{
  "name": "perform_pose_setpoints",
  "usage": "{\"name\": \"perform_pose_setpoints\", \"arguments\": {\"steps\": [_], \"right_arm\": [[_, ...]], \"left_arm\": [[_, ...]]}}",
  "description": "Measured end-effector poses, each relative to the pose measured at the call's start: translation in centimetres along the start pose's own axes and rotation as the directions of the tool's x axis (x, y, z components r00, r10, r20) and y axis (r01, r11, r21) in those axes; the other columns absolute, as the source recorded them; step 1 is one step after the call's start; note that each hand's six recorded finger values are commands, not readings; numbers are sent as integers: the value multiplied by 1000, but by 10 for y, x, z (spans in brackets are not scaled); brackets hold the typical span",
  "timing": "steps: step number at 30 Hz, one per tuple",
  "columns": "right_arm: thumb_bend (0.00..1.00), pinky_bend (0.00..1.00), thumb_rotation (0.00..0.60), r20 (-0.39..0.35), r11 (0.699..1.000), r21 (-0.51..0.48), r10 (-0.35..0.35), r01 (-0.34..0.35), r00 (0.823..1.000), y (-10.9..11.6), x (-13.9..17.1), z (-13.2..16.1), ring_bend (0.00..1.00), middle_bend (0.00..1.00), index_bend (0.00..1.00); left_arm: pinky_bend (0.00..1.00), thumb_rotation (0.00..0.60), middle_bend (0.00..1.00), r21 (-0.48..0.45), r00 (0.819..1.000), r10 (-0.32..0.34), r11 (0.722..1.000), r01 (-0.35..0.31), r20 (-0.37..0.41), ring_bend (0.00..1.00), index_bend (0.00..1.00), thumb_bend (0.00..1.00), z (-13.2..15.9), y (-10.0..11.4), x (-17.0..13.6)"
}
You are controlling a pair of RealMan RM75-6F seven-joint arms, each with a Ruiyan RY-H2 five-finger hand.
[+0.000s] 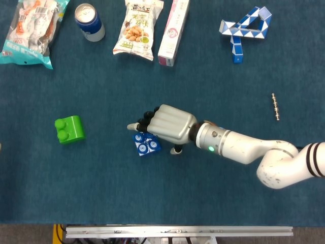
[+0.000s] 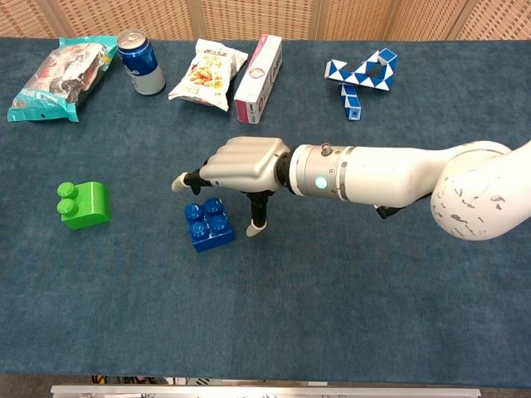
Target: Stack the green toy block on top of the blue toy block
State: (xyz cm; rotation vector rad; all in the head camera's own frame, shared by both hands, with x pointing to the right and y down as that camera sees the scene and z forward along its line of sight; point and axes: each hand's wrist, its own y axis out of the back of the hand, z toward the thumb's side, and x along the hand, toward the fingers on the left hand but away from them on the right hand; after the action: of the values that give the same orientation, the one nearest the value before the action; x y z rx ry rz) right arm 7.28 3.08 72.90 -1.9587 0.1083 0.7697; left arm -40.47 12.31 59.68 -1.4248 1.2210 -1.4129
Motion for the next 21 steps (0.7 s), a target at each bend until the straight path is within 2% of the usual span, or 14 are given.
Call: {"name": "perform_pose_setpoints", "arguments": {"steps": [21], "right_arm": [[0,356,600,57,1000,-8,8,-7,998,-15,-29,19,216,241,90]], "left_arm": [[245,600,336,-8,1000,0,1000,0,4,314,327,222,-1,1,-1]]}}
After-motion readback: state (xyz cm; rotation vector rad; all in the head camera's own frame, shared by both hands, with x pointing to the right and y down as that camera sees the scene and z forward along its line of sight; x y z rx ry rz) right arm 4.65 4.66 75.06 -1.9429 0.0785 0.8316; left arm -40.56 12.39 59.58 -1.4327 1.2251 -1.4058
